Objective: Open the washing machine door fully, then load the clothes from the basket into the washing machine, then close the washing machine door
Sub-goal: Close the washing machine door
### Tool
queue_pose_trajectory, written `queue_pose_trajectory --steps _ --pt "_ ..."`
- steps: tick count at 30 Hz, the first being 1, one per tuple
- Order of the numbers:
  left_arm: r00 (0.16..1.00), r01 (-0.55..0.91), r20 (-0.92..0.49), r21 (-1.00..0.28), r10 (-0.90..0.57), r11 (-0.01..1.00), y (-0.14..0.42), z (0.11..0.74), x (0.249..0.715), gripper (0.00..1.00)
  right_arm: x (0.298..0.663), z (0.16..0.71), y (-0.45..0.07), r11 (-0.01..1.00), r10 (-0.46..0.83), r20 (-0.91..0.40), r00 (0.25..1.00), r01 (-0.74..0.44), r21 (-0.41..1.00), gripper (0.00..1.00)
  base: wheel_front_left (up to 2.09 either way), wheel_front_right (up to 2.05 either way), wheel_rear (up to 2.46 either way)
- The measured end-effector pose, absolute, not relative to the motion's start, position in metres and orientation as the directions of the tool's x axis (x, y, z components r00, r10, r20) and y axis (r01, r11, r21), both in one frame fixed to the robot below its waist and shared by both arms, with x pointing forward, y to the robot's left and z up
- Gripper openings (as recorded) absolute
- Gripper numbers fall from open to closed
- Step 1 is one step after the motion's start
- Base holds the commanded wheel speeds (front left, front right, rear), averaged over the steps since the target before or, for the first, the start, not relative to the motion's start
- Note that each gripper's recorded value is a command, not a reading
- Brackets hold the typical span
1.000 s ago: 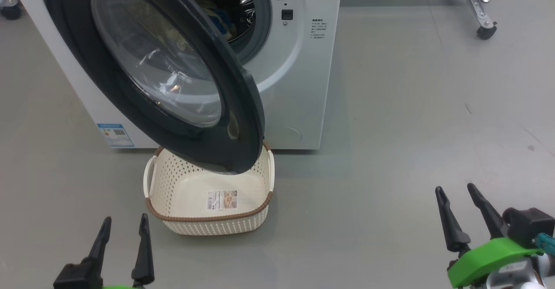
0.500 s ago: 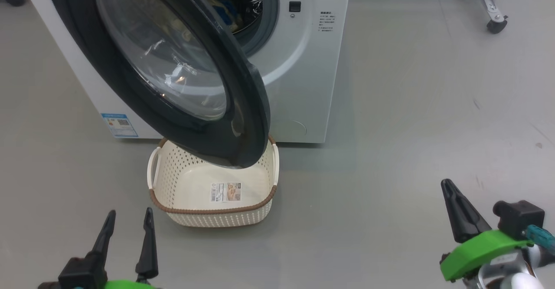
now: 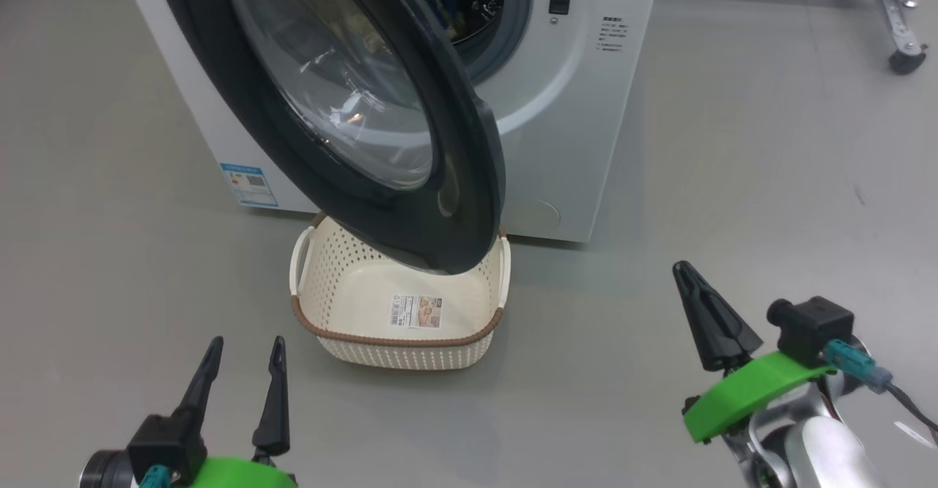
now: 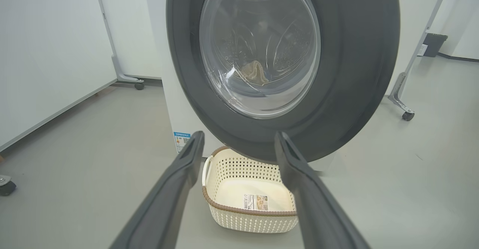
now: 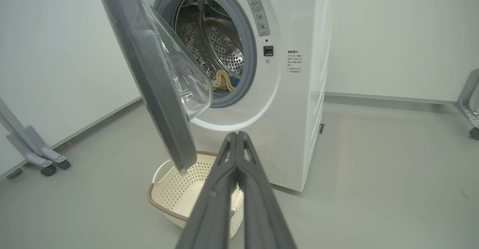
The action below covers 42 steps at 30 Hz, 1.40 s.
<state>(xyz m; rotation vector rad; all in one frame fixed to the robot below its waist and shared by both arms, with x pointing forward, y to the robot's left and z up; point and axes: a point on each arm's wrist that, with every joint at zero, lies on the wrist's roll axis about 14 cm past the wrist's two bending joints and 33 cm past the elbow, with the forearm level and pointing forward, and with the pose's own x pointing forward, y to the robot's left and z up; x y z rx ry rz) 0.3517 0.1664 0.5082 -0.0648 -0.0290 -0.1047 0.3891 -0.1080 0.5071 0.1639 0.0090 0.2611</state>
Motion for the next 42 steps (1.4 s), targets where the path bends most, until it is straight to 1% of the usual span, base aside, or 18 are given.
queue_pose_trajectory --steps 7,11,12,15,20,25,35,42 --pt "0.996 0.082 0.043 -0.065 -0.079 0.995 0.176 0.512 0.345 1.00 0.396 0.531 -0.034 0.869 0.457 0.085 0.886 -0.464 0.173 0.00 0.00 0.00 0.00" --pt "0.997 0.066 0.048 -0.063 -0.063 0.996 0.181 0.513 0.341 1.00 0.397 0.551 0.009 0.797 0.566 0.141 0.813 -0.583 0.161 0.00 0.00 0.00 0.00" --pt "0.997 0.060 0.048 -0.059 -0.057 0.996 0.183 0.513 0.340 1.00 0.398 0.558 0.028 0.762 0.609 0.160 0.777 -0.629 0.155 0.00 0.00 0.00 0.00" --pt "0.997 0.052 0.055 -0.062 -0.048 0.997 0.185 0.515 0.338 1.00 0.399 0.563 0.050 0.720 0.657 0.171 0.734 -0.678 0.148 0.00 0.00 0.00 0.00" --pt "0.998 0.030 0.051 -0.064 -0.026 0.998 0.189 0.513 0.334 1.00 0.402 0.553 0.075 0.673 0.710 0.141 0.690 -0.724 0.152 0.00 0.00 0.00 0.00" --pt "0.999 0.015 0.045 -0.074 -0.012 0.997 0.191 0.510 0.333 1.00 0.410 0.539 0.092 0.647 0.742 0.100 0.663 -0.747 0.152 0.00 0.00 0.00 0.00" --pt "0.999 -0.004 0.038 -0.057 0.006 0.998 0.197 0.508 0.343 1.00 0.444 0.523 0.105 0.652 0.745 0.057 0.664 -0.744 0.147 0.00 0.00 0.00 0.00" --pt "0.999 -0.009 0.033 -0.051 0.011 0.999 0.197 0.506 0.348 1.00 0.458 0.512 0.105 0.666 0.736 0.025 0.677 -0.730 0.155 0.00 0.00 0.00 0.00"
